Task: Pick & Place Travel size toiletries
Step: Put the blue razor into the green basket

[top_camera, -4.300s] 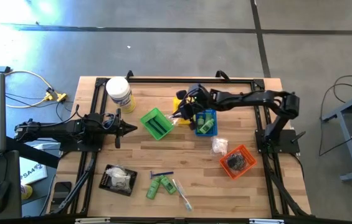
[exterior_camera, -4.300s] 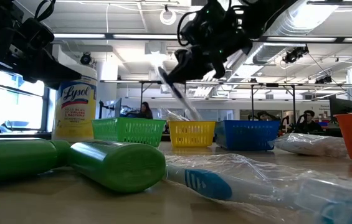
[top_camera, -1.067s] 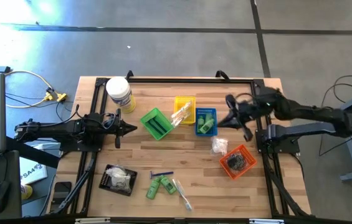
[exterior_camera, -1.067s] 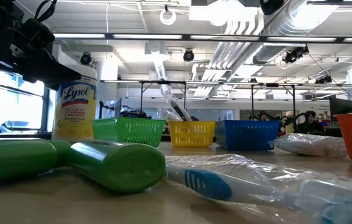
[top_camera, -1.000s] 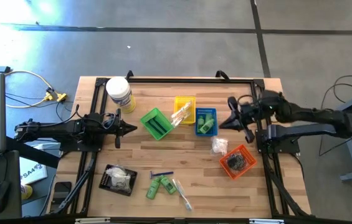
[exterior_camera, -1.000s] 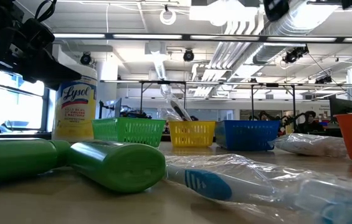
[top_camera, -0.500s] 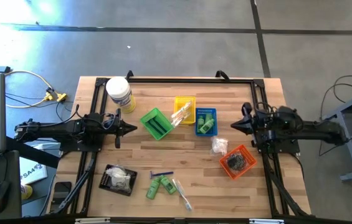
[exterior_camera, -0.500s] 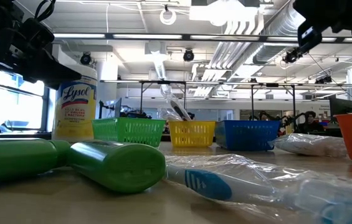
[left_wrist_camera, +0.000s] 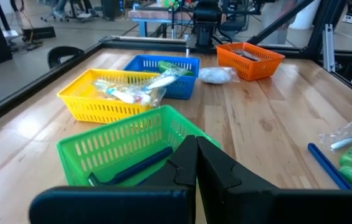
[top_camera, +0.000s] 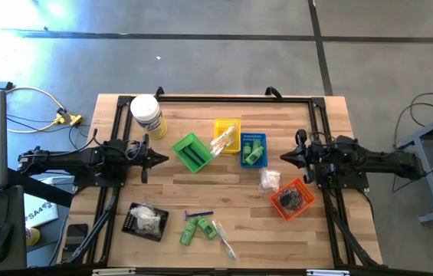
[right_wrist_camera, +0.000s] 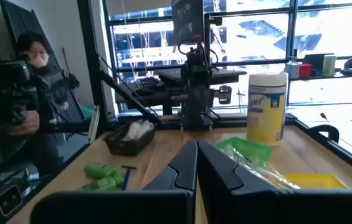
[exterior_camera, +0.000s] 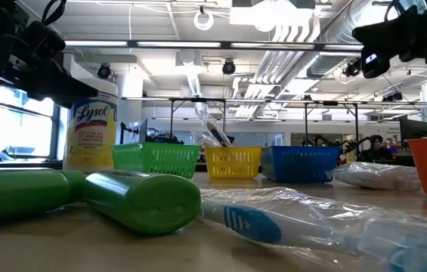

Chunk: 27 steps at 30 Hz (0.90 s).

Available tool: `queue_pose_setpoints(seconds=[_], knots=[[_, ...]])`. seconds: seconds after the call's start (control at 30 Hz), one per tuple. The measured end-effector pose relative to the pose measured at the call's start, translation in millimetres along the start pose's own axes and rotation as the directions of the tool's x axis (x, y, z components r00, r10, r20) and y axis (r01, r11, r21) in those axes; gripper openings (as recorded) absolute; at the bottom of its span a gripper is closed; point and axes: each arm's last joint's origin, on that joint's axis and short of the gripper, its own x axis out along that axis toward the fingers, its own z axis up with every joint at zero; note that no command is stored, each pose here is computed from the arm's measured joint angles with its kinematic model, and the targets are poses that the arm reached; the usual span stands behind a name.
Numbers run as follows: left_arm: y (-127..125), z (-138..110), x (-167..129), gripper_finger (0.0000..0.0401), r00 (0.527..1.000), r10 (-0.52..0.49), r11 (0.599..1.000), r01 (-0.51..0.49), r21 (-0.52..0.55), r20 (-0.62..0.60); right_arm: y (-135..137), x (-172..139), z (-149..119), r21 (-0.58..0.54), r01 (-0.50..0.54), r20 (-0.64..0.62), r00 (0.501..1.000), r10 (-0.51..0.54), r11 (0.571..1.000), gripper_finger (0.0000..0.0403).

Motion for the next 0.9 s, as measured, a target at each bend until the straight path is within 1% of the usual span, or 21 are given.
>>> queue_pose_setpoints(seconds=[0.1,0.2,0.37,0.47,0.6,0.7,0.8,0.9], knots=[[0.0,1.7,0.1,0.0,1.0,0.002,1.0,-0.002,0.004,0.022,-0.7,0.7,-8.2,-0.006,-0.002,0.02,1.0,0.002,1.0,0.0004],[0.0,3.0,0.0,0.0,0.999,0.002,1.0,-0.002,0.0,0.035,-1.1,0.5,-5.7,-0.016,0.003,0.052,0.999,-0.002,1.0,0.0004],[-0.3,3.5,0.6,0.0,0.999,-0.007,0.995,0.011,-0.101,0.039,-1.1,0.5,-5.5,0.033,-0.001,0.056,0.998,-0.001,0.999,0.0004],[-1.3,6.7,2.1,0.0,0.999,-0.024,0.992,0.027,-0.126,0.031,-1.0,0.6,-6.6,0.045,-0.002,0.044,0.999,0.0,0.999,0.0004],[-7.1,30.1,3.3,0.0,0.997,-0.056,0.993,0.062,-0.097,0.056,-1.0,0.6,-6.5,0.042,-0.002,0.045,0.999,0.0,0.999,0.0004],[-14.6,49.8,6.6,0.0,0.996,-0.082,0.994,0.085,-0.071,0.046,-1.0,0.6,-6.6,0.042,-0.002,0.044,0.999,0.0,0.999,0.0004],[-26.3,64.2,16.3,0.0,0.996,-0.094,0.995,0.093,-0.02,-0.011,-0.9,0.6,-6.6,0.046,-0.007,0.044,0.999,0.005,0.999,0.0004],[-42.3,80.1,32.5,0.0,0.994,-0.069,0.997,0.072,0.022,-0.088,-0.5,0.6,-6.8,0.05,-0.022,0.041,0.999,0.02,0.999,0.0004]])
